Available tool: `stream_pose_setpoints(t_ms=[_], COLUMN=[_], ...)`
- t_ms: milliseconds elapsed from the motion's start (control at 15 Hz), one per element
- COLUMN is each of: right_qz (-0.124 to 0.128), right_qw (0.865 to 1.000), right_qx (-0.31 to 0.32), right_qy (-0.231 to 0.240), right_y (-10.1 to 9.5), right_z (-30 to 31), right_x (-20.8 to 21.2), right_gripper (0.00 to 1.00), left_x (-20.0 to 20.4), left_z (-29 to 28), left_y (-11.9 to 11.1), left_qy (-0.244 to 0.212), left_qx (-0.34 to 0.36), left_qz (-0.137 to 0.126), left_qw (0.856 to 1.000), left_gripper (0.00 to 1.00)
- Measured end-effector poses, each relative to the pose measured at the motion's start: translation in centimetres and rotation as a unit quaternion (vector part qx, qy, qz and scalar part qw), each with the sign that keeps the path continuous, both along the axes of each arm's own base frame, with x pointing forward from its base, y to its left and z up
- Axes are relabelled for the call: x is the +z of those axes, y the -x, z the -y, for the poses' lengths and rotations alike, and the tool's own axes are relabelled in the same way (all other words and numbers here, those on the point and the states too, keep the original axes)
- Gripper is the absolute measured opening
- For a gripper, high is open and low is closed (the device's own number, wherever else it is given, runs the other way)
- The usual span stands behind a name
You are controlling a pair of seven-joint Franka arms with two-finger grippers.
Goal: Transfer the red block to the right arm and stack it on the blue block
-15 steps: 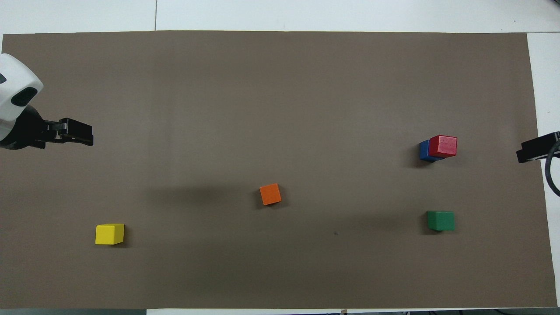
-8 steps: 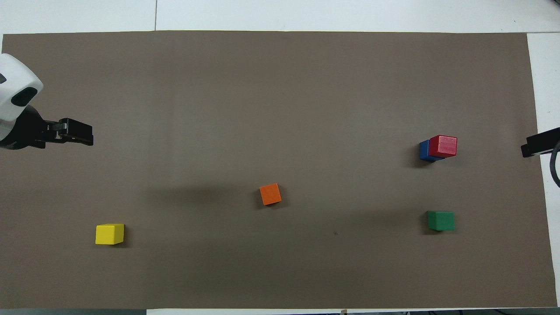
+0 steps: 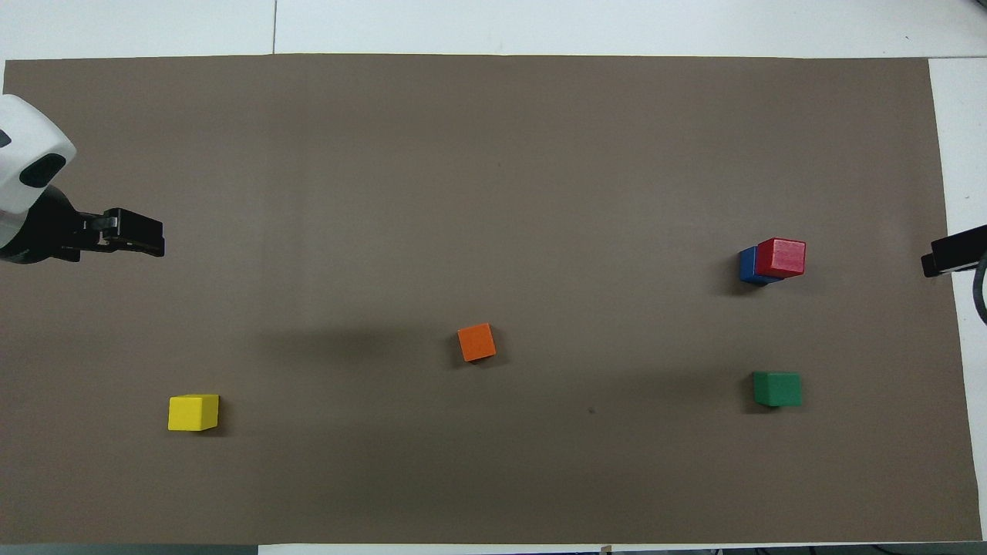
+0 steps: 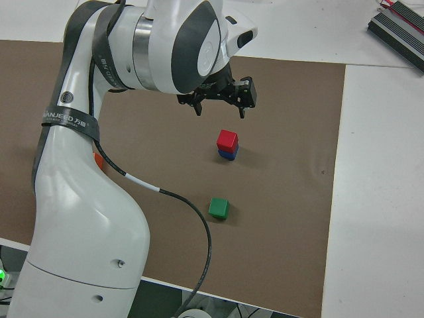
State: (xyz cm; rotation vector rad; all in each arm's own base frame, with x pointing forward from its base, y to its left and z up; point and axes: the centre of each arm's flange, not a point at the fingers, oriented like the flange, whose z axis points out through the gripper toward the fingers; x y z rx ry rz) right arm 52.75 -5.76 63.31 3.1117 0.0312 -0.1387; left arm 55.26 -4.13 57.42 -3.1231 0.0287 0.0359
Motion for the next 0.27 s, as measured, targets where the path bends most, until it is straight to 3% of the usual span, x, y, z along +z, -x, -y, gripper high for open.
stream_pose_setpoints(t_ms=[267], right_qz=[0.000], right_qw=[1.000], right_qx=[-0.002], right_qy=[0.000], right_y=[-0.05], right_z=[0.01], right_x=[-0.18], right_gripper=[1.00], left_x=[0.00], left_z=[0.00], left_y=[0.00], left_qy=[0.000], left_qx=[0.000], left_qz=[0.000], left_qw=[1.000], left_gripper=[1.00])
